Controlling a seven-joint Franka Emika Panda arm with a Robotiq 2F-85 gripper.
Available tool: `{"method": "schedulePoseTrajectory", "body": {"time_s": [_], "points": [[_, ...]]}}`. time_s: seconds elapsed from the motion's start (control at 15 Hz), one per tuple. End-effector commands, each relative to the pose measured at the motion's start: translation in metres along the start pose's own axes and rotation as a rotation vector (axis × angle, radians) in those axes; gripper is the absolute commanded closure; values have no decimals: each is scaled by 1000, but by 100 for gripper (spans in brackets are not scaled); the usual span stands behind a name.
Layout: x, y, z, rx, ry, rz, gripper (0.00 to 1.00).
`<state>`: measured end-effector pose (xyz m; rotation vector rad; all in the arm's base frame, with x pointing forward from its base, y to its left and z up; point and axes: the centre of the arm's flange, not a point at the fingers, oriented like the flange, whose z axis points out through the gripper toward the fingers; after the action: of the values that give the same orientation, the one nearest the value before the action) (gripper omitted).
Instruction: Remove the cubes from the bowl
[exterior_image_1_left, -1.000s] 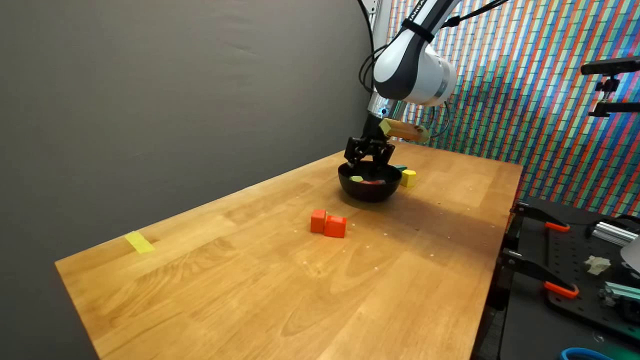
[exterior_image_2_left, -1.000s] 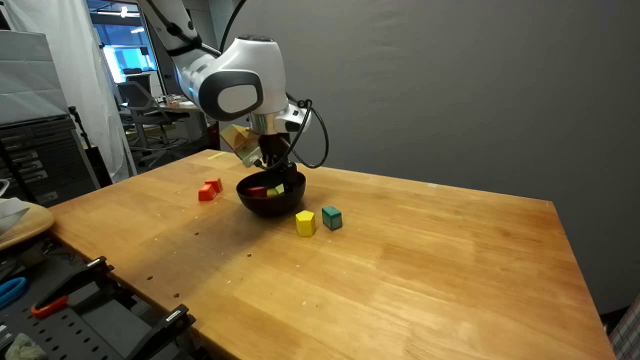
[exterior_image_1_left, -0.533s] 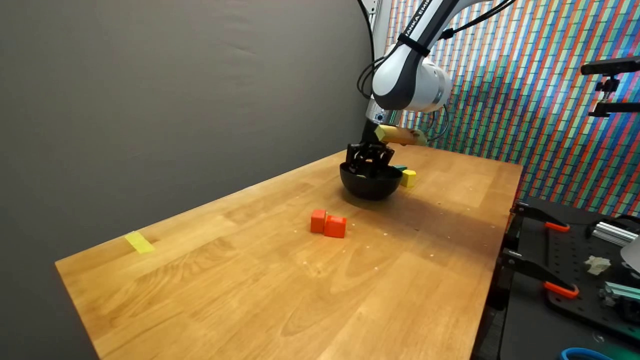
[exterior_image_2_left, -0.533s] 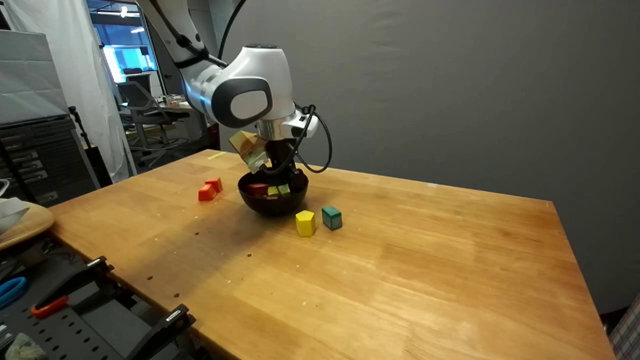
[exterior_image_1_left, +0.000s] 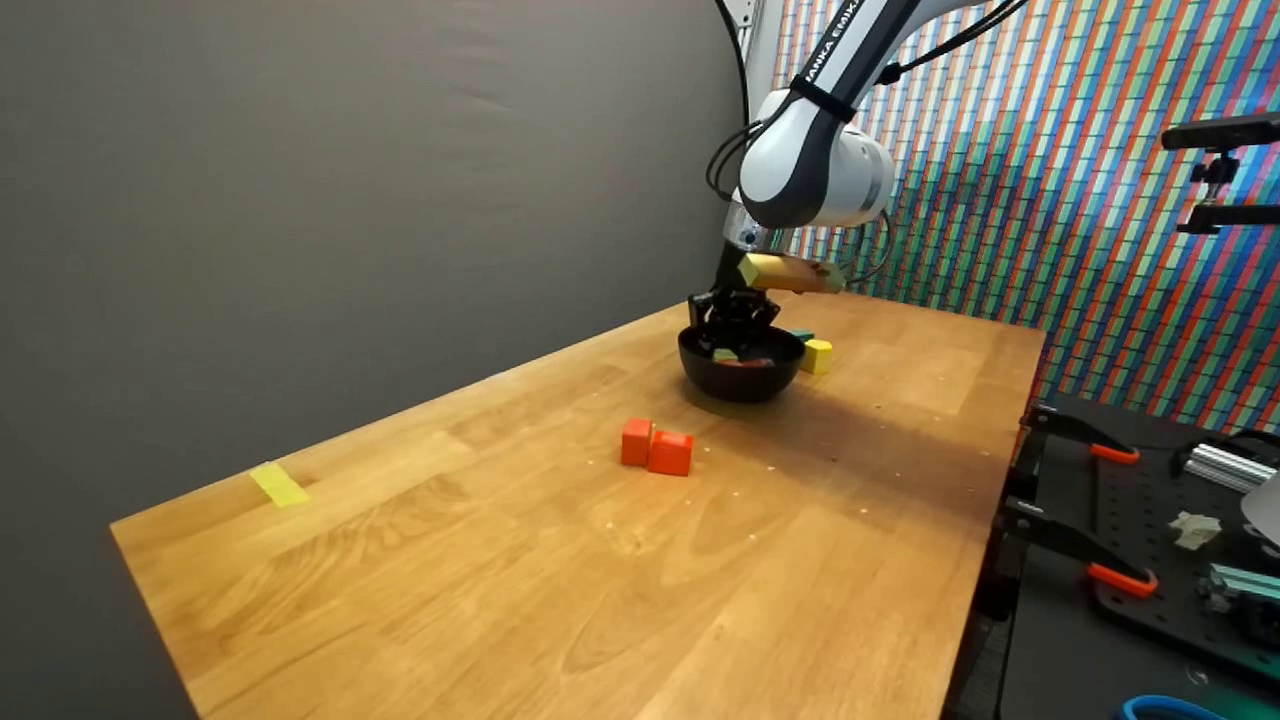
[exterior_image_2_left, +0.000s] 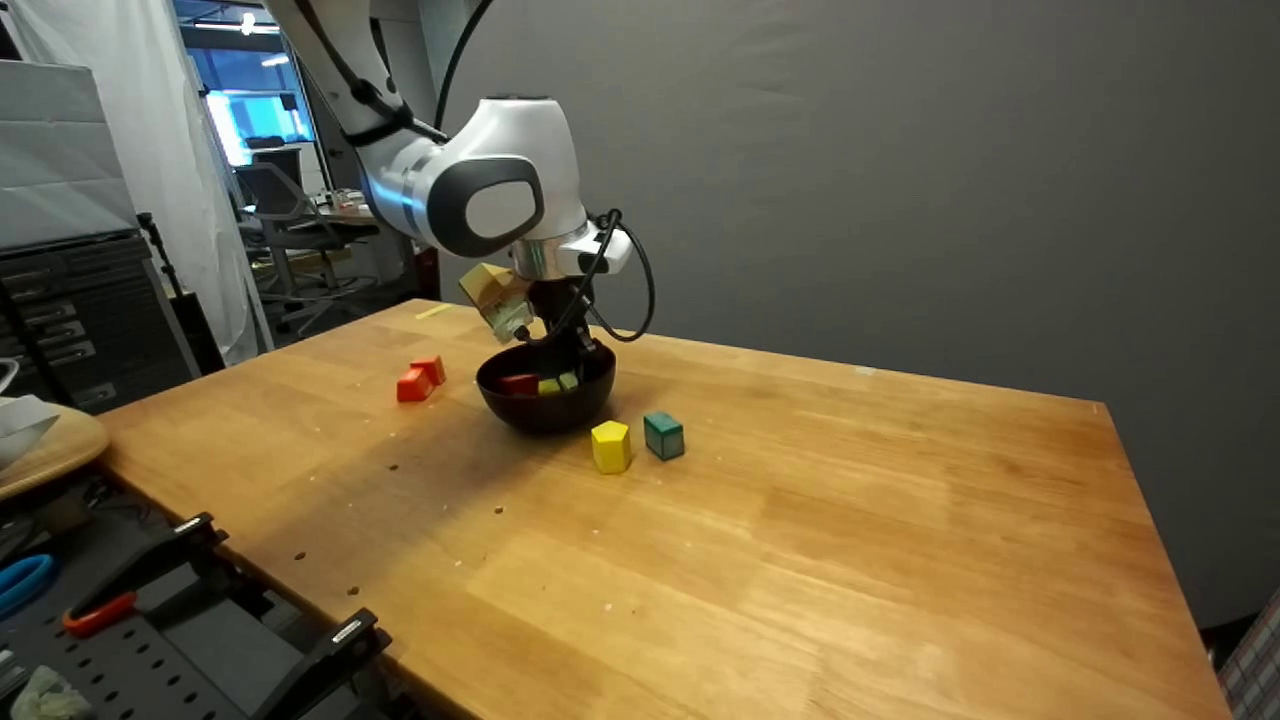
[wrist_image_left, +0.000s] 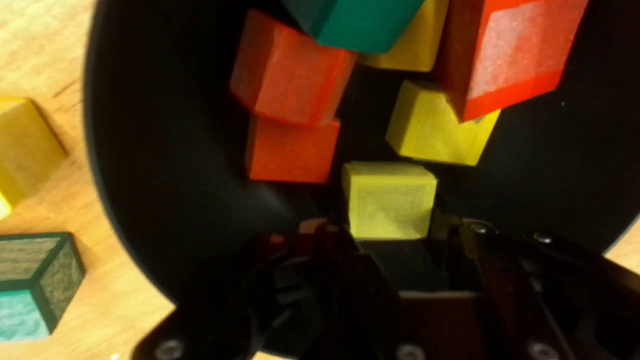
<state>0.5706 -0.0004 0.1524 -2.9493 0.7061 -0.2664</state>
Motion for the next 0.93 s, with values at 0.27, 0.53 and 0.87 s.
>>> {"method": "schedulePoseTrajectory", "body": {"time_s": [0.27,0.53,0.87], "points": [[-5,-27,-103,-65,-4,-80,83],[-35,-54,-168,1,-162,-150,83],[-73,-84,-179,-24,-309,-139,83]]}}
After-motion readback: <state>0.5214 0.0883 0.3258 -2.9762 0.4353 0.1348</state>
